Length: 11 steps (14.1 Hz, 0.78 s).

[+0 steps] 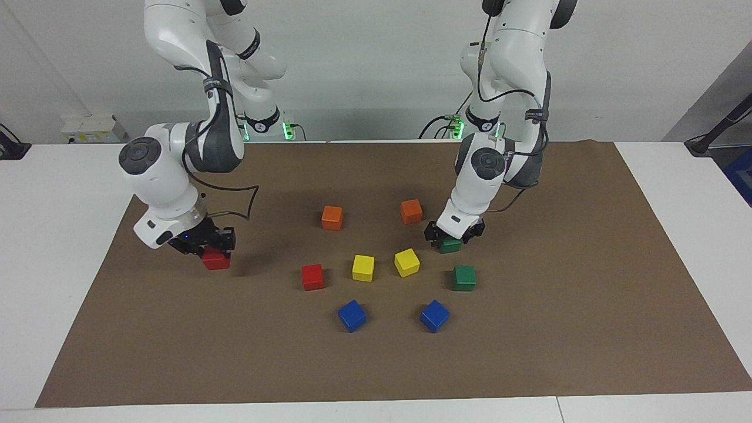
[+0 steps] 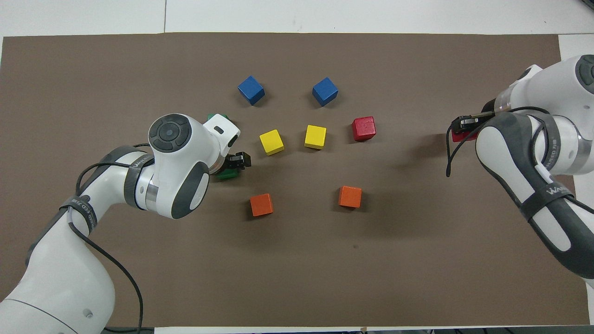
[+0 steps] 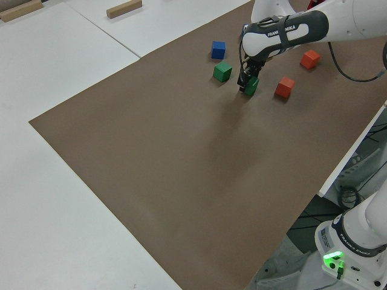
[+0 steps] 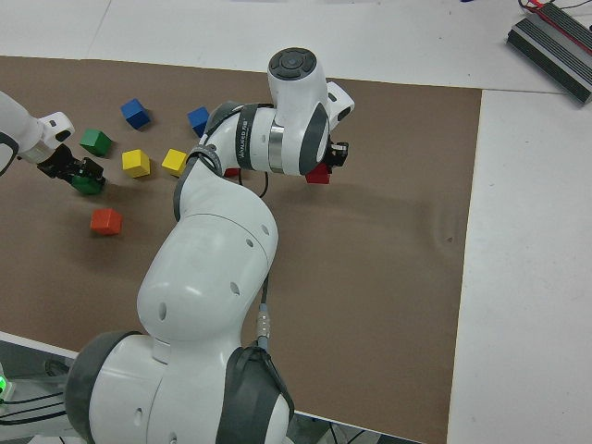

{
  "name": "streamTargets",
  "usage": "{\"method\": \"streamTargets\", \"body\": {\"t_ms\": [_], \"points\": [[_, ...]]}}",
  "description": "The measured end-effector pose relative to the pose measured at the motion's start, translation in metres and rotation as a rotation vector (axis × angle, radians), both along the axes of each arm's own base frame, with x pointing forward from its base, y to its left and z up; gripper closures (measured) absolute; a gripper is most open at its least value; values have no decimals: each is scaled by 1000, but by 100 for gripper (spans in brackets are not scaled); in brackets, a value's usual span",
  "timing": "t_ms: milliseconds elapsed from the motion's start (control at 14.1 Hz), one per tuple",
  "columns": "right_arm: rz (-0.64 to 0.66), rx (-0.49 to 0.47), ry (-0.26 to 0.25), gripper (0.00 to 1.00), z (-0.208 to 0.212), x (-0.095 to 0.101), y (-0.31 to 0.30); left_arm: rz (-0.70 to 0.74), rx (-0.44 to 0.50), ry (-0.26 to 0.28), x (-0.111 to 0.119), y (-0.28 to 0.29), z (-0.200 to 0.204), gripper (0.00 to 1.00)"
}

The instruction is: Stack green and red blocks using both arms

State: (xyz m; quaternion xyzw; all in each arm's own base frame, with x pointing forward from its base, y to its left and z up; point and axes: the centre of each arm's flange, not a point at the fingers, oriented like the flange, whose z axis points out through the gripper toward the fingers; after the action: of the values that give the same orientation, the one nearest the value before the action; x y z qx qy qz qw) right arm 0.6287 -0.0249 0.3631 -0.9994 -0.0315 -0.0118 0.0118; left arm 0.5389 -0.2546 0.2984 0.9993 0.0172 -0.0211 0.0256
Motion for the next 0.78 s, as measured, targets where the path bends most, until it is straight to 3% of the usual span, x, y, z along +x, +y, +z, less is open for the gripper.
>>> {"method": "streamTargets", "body": {"t_ms": [142,283,354,780], "points": [[13,2,-8,45,-14,0,2,17,0,0,0,0,-1,13],[34,2,-4,45,-26,-4,1,27,0,-1,0,0,-1,39],[43,2,-2,45,-31,-5,0,28,0,-1,0,0,-1,45],[51,2,0,45,-49,-14,1,47,1,-9,9,8,17,45]]}}
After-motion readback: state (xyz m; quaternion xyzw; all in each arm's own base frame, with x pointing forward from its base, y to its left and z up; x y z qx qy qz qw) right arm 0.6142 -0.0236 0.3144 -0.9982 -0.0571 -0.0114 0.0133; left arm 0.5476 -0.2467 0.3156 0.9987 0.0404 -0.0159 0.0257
